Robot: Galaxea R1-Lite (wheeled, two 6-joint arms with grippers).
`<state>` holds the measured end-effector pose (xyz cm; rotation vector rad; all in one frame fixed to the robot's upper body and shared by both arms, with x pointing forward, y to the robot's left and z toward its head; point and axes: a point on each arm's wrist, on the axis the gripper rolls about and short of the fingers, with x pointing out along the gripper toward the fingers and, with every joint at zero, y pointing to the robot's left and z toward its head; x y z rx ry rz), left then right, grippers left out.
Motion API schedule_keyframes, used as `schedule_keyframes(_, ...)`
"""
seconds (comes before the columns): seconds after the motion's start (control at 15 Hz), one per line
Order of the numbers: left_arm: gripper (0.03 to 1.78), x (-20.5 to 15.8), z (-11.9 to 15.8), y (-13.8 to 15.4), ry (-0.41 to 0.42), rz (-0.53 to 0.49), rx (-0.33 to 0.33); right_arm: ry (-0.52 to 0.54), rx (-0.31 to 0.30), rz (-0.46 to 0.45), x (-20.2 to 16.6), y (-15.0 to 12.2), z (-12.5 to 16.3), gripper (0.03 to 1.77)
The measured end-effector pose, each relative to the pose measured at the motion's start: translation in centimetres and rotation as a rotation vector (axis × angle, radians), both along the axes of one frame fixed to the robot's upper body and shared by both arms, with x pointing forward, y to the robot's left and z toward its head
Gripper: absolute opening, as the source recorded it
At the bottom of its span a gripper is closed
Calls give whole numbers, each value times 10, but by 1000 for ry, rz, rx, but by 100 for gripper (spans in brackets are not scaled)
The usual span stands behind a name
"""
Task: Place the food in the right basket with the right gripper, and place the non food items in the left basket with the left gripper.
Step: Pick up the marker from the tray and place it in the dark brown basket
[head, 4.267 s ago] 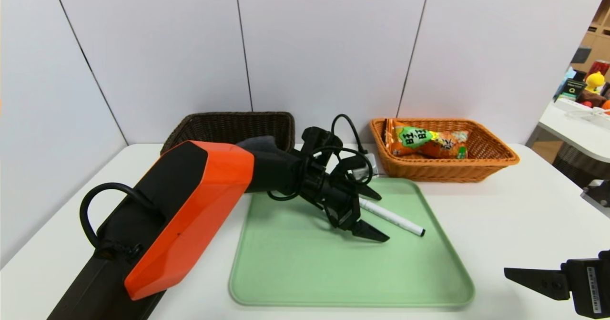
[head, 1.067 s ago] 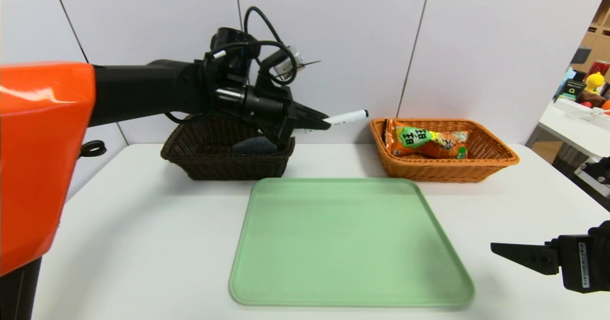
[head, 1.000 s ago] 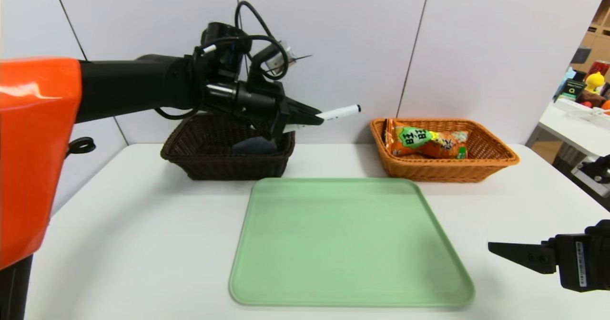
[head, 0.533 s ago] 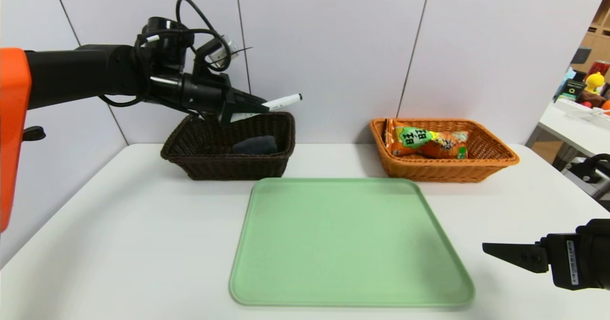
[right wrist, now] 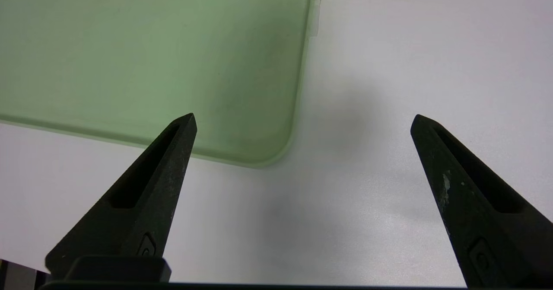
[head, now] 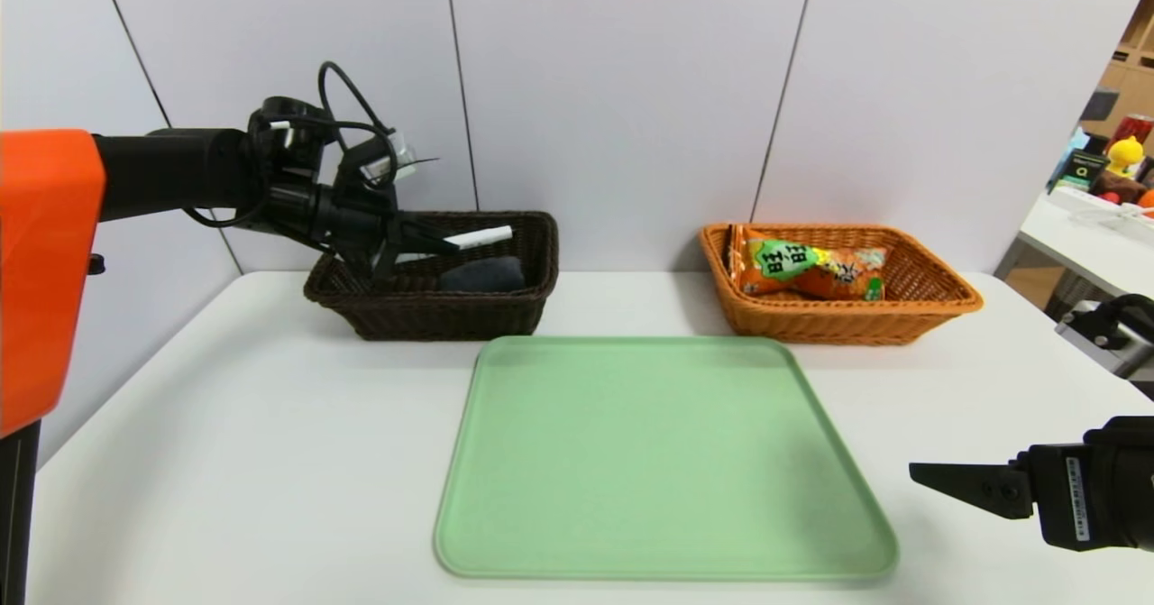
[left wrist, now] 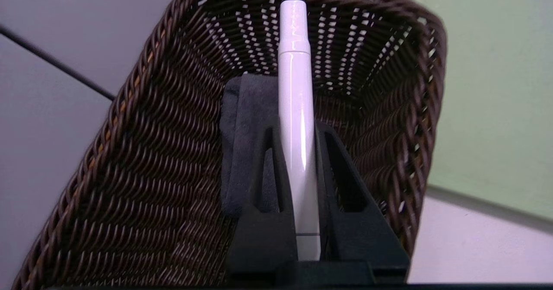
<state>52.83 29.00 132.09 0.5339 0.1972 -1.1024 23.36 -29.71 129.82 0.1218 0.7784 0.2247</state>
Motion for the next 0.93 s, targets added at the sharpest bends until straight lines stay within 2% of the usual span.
schedule_keyframes(0.33, 20, 15, -29, 3, 14, 3, 45, 7, -4, -2, 0, 0, -2, 171)
schedule_keyframes(0.73, 20, 20, -41, -2, 42, 5, 52, 15, -9, -5, 1, 0, -3, 171)
schedule_keyframes(0.8, 23, 20, -42, -2, 42, 6, 52, 16, -9, -5, 1, 0, -3, 171)
schedule_keyframes(0.93, 55, 20, -42, -2, 41, 6, 52, 15, -9, -6, 1, 0, -3, 171)
